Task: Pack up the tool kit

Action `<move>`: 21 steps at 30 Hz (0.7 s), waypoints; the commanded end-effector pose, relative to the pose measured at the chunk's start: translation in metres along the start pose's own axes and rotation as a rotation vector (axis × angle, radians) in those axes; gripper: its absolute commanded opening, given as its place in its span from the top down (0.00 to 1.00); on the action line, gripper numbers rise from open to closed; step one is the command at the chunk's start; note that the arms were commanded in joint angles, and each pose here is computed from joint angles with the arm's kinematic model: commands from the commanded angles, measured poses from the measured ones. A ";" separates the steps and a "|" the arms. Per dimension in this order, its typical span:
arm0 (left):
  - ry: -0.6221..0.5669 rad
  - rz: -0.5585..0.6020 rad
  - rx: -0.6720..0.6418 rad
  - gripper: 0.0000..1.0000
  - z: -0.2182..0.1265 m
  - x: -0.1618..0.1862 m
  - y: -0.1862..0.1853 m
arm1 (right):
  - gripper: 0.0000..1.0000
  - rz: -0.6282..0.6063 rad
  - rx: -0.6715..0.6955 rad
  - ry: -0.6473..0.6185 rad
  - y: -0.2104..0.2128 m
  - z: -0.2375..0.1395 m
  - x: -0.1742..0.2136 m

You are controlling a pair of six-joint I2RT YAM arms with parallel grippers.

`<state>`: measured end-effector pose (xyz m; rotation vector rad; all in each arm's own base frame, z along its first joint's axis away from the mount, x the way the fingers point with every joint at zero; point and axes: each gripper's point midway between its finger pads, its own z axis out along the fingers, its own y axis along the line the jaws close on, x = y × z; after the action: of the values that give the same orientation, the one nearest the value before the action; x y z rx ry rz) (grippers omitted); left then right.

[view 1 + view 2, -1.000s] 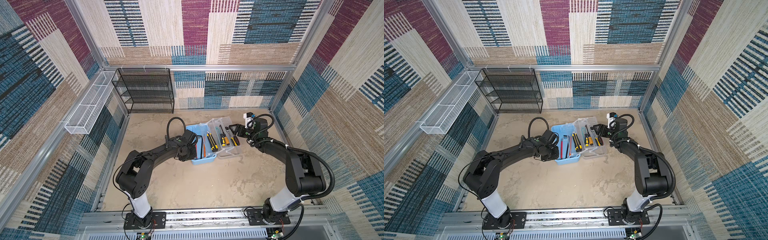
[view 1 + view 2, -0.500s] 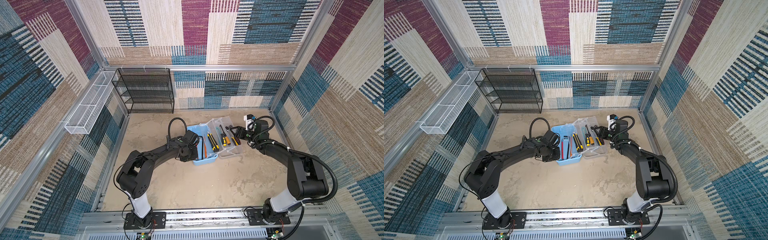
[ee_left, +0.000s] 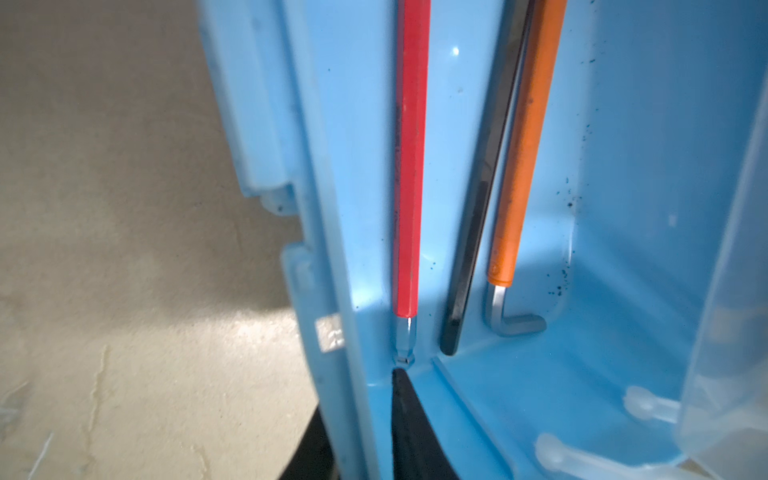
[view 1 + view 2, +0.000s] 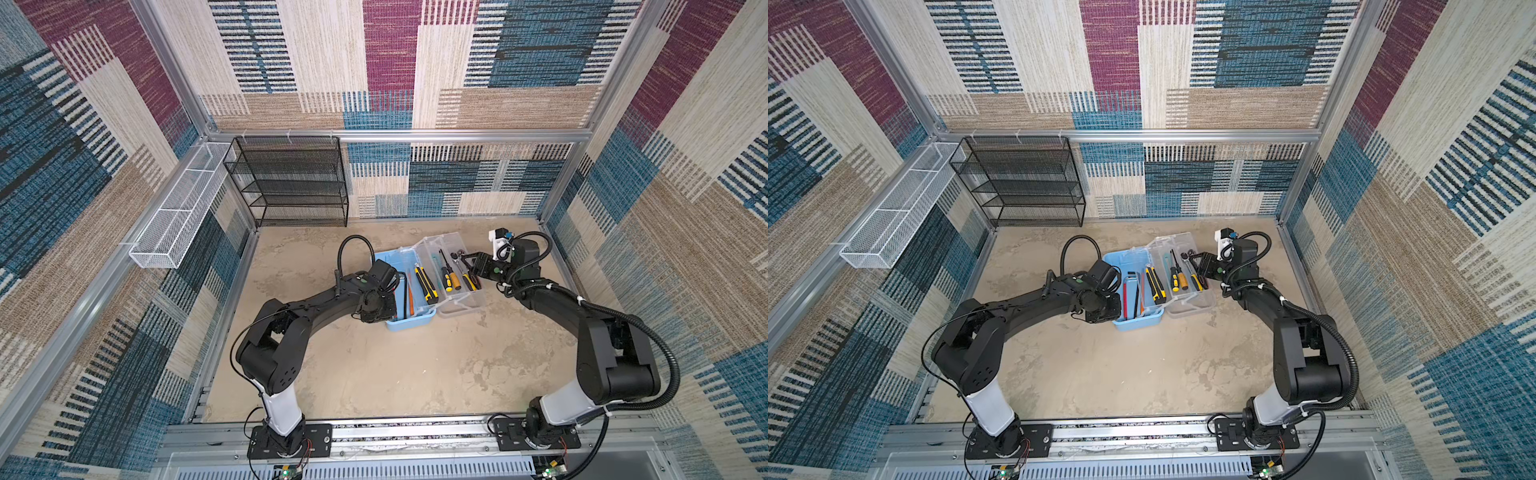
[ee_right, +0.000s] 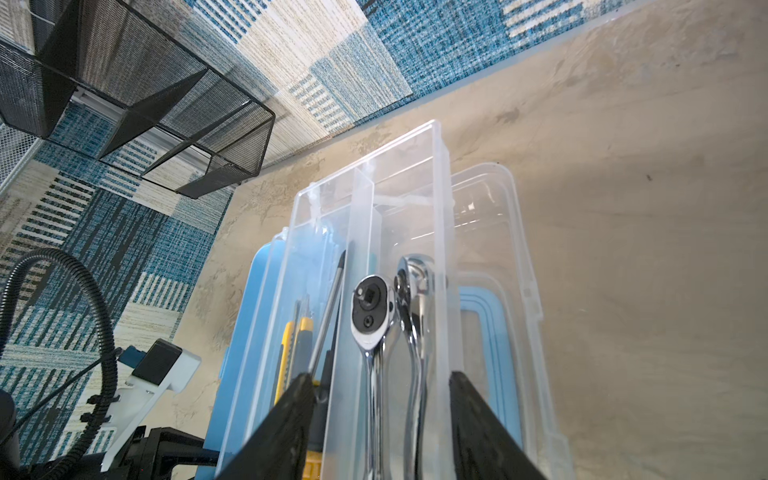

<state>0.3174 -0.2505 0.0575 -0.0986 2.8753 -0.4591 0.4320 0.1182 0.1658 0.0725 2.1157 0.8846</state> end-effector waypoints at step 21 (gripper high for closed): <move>-0.036 0.002 0.098 0.78 0.003 -0.017 -0.028 | 0.48 -0.023 -0.077 0.002 0.061 0.010 0.007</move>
<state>0.3201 -0.2516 0.0535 -0.1024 2.8915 -0.4387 0.4235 0.1622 0.1893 0.0185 2.0834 0.9220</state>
